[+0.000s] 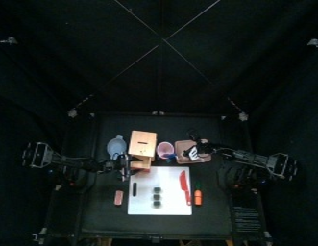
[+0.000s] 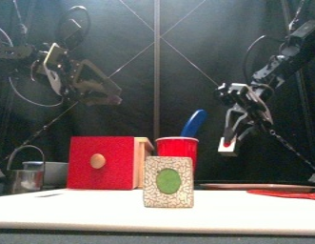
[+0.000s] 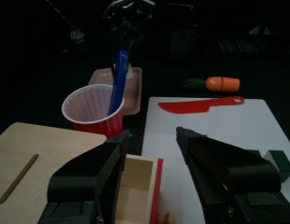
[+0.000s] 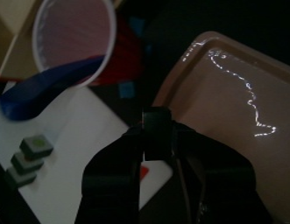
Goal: Place sushi on board then cut the sushi with the knife then place the pieces on the plate
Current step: Place the 4 sushi pieces on the plate
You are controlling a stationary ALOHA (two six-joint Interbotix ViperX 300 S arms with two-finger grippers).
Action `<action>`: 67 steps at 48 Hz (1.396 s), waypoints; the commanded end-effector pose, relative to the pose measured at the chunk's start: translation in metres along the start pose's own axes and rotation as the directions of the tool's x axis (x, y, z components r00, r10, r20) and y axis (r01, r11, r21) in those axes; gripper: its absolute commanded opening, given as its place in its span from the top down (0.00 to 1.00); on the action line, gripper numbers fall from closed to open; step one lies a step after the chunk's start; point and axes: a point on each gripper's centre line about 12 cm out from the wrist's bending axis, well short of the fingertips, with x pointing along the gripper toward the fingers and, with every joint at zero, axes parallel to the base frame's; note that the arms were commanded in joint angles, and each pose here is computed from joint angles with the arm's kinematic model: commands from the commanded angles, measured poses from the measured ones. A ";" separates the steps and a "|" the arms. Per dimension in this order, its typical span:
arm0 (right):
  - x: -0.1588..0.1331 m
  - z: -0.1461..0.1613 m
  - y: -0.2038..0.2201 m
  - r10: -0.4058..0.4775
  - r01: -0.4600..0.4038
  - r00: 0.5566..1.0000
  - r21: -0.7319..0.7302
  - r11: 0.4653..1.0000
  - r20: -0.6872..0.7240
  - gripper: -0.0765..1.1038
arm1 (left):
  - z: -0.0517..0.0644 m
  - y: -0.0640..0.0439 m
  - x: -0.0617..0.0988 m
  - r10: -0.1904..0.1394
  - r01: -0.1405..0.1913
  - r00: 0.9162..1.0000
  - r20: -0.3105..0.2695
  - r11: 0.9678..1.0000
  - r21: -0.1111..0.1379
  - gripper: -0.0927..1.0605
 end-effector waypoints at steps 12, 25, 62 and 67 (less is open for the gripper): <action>0.019 0.016 -0.001 -0.086 0.086 0.996 0.029 0.996 0.002 0.43 | 0.003 0.001 0.000 0.001 -0.001 1.000 0.013 1.000 0.005 0.19; 0.025 0.012 0.012 -0.092 0.092 0.996 0.044 0.995 -0.002 0.24 | -0.005 0.001 -0.004 0.002 -0.002 1.000 -0.011 1.000 0.003 0.19; 0.000 -0.108 0.208 0.205 -0.262 0.965 -0.644 0.719 -0.164 0.23 | 0.002 -0.001 -0.001 -0.003 0.003 1.000 0.008 1.000 -0.002 0.19; 0.022 -0.105 0.228 0.126 -0.196 0.981 -0.728 0.657 -0.150 0.23 | -0.002 -0.001 -0.002 -0.004 0.004 1.000 -0.004 1.000 -0.001 0.19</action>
